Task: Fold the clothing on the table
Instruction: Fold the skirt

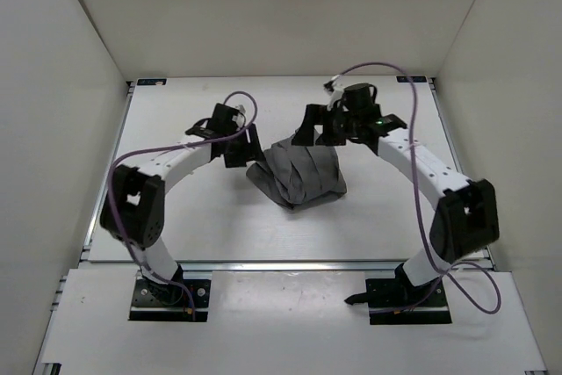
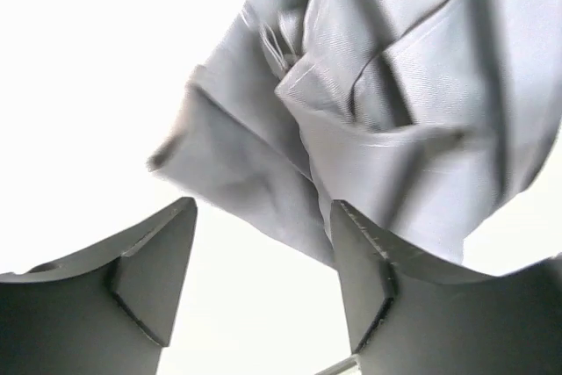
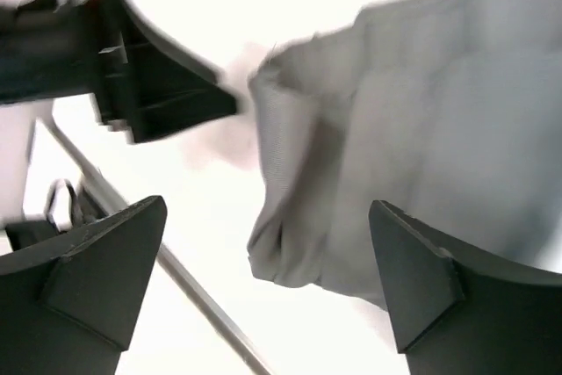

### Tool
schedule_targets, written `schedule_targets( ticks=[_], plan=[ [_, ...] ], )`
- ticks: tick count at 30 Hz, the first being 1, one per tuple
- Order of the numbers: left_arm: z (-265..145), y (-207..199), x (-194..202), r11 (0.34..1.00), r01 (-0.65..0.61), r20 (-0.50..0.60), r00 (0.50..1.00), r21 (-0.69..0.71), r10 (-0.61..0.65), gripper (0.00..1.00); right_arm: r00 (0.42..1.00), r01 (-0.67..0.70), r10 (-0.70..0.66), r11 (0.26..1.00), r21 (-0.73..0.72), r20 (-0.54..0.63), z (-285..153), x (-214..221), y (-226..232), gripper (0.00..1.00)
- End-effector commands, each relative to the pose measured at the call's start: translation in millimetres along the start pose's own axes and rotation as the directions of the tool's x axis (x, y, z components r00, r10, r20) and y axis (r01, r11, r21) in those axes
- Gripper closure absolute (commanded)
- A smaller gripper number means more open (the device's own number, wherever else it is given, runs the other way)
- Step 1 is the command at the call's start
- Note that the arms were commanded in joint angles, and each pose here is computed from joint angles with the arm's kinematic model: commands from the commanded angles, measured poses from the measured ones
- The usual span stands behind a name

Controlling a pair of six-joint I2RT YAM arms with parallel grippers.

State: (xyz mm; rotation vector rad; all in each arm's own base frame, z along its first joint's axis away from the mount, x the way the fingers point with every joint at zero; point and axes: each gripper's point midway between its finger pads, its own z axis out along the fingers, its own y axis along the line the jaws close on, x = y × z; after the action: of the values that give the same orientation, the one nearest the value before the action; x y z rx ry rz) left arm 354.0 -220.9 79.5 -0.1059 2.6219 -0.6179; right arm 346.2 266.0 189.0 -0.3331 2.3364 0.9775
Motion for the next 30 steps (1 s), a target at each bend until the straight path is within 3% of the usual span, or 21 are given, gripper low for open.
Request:
schedule_targets(
  ticks=[1,2,3,5,6,7,8,10,12,16,20,25,30],
  plan=[
    [-51.9,13.6,-26.0,0.999,-0.025,0.123,0.992,-0.024,0.028,0.24,0.98,0.006,-0.014,0.999,0.036,0.199,-50.6,-45.4,3.0,0.05],
    [-61.8,8.5,-27.0,0.999,-0.042,0.143,0.989,-0.001,0.042,0.24,0.978,-0.007,-0.008,0.997,0.071,0.208,-54.6,-40.2,-11.0,0.18],
    [-66.6,5.5,-26.5,0.999,-0.047,0.154,0.987,0.012,0.044,0.26,0.979,-0.036,0.012,0.993,0.113,0.206,-56.0,-32.1,-29.9,0.24],
    [-76.7,-14.6,-26.8,0.994,-0.091,0.193,0.978,0.057,0.078,0.46,0.981,-0.086,0.059,0.986,0.145,0.184,-56.7,-18.3,-51.9,0.59],
    [-79.2,-20.7,-27.6,0.993,-0.101,0.201,0.976,0.067,0.086,0.49,0.983,-0.107,0.082,0.982,0.155,0.161,-56.5,-8.0,-61.2,0.65],
    [-82.3,-35.4,-28.1,0.986,-0.127,0.216,0.971,0.109,0.101,0.56,0.983,-0.124,0.1,0.979,0.162,0.152,-55.1,-4.0,-67.2,0.78],
    [-79.1,-47.8,-22.0,0.978,-0.15,0.213,0.97,0.145,0.118,0.69,0.986,-0.13,0.108,0.976,0.177,0.127,-51.3,4.7,-74.0,0.91],
    [-76.3,-68.8,-14.0,0.961,-0.172,0.213,0.969,0.215,0.126,0.88,0.988,-0.134,0.114,0.968,0.215,0.103,-47.9,15.5,-86.4,1.0],
    [-70.7,-88.8,-12.0,0.944,-0.198,0.226,0.964,0.263,0.139,1.0,0.992,-0.11,0.095,0.971,0.21,0.081,-40.1,20.8,-84.8,1.0],
    [-57.4,-125.8,-5.6,0.908,-0.242,0.219,0.96,0.342,0.173,1.0,0.992,-0.119,0.11,0.98,0.159,0.066,-23.5,25.7,-81.6,1.0],
    [-22.5,-132.1,7.0,0.911,-0.232,0.159,0.969,0.342,0.188,1.0,0.994,-0.112,0.109,0.984,0.136,0.026,-4.8,29.7,-82.9,1.0],
    [17.0,-86.6,18.7,0.965,-0.243,0.14,0.964,0.101,0.228,1.0,0.993,-0.109,0.116,0.982,0.155,-0.035,16.1,35.3,-96.6,1.0],
    [11.8,-39.5,7.8,0.983,-0.185,0.145,0.972,-0.022,0.186,1.0,0.992,-0.112,0.122,0.978,0.176,-0.045,20.8,35.3,-112.8,1.0]
  ],
)
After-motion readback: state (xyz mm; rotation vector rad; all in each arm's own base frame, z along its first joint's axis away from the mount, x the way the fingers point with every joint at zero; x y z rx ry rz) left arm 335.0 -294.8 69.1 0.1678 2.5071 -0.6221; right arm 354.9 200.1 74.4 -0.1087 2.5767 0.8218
